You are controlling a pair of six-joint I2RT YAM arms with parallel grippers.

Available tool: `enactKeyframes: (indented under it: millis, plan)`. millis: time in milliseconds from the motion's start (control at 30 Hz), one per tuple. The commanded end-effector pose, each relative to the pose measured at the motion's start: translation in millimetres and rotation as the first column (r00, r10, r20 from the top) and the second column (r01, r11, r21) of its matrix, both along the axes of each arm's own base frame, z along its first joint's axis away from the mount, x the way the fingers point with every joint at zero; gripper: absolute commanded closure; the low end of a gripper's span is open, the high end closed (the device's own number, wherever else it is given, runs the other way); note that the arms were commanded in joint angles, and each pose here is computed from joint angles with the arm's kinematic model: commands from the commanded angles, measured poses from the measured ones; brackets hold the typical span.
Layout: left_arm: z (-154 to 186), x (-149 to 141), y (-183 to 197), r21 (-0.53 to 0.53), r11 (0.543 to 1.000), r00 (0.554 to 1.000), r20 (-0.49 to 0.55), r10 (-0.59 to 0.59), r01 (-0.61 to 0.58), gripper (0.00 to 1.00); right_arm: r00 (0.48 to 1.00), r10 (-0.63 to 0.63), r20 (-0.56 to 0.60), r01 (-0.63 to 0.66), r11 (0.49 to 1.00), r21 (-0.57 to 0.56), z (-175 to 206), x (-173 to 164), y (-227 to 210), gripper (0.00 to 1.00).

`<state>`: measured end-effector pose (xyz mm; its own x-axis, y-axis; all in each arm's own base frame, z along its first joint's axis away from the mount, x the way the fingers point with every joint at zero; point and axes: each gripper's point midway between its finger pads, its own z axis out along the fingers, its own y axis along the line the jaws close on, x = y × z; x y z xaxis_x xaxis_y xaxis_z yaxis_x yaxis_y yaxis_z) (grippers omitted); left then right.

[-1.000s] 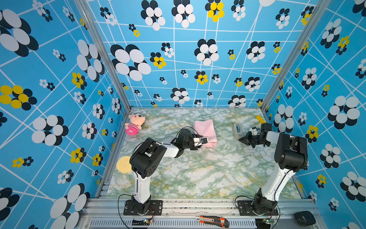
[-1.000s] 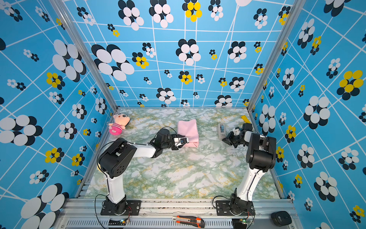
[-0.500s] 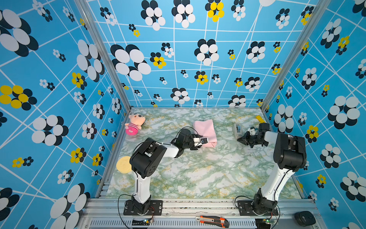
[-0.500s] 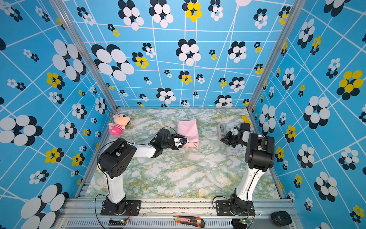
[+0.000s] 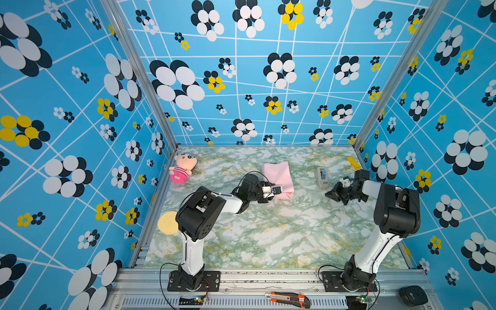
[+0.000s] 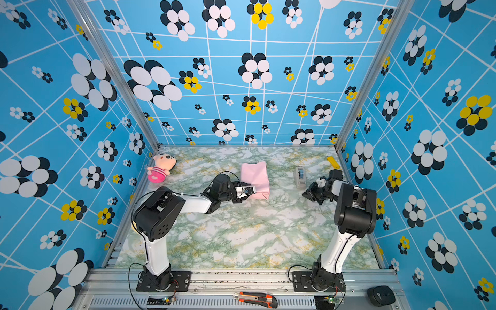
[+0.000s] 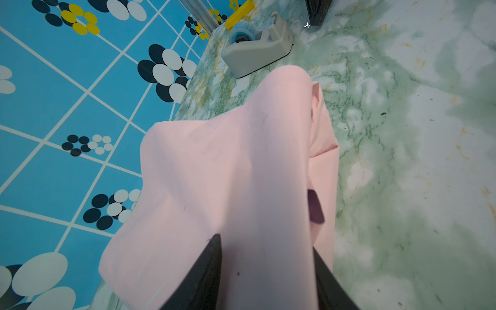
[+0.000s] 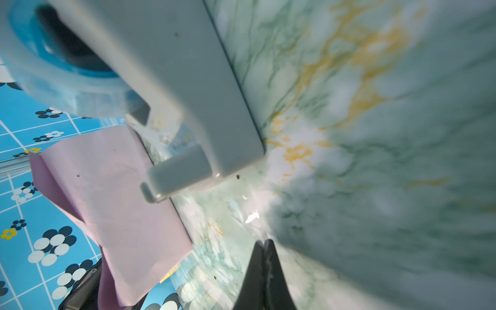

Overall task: Wrap a gift box in wrapping paper
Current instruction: Tear off the tape with the cutter, then stick the wrapping paper to the gift box.

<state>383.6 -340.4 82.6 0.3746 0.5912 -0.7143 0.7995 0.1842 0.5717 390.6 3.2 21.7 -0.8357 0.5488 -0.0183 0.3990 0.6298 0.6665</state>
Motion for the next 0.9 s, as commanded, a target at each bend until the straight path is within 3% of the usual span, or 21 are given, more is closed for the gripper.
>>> enactKeyframes:
  millis: [0, 200, 433, 667, 867]
  plan:
    - [-41.8, -23.1, 6.0, 0.078, 0.996, 0.988, -0.156, -0.019, 0.031, 0.54, 0.998, 0.052, -0.029, -0.050, 0.997, 0.065, -6.0, -8.2, 22.0, 1.00]
    - [-41.3, -22.2, 4.9, 0.076, 0.997, 0.987, -0.158, -0.015, 0.027, 0.54, 0.984, 0.121, 0.133, -0.130, 0.990, 0.062, 34.2, -12.6, 33.5, 1.00]
    - [-39.6, -21.4, 4.5, 0.072, 0.997, 0.985, -0.172, -0.016, 0.029, 0.54, 0.872, 0.289, 0.395, -0.311, 0.950, -0.007, 76.0, -28.7, 83.7, 1.00]
    - [-35.4, -16.2, 1.3, 0.063, 0.998, 0.979, -0.204, -0.005, 0.018, 0.54, 0.655, 0.410, 0.634, -0.408, 0.899, -0.160, 104.6, -45.6, 138.5, 1.00]
    - [-30.5, -14.1, 2.1, 0.045, 0.999, 0.971, -0.239, -0.009, 0.021, 0.54, 0.456, 0.548, 0.701, -0.493, 0.812, -0.313, 101.5, -55.4, 189.9, 1.00]
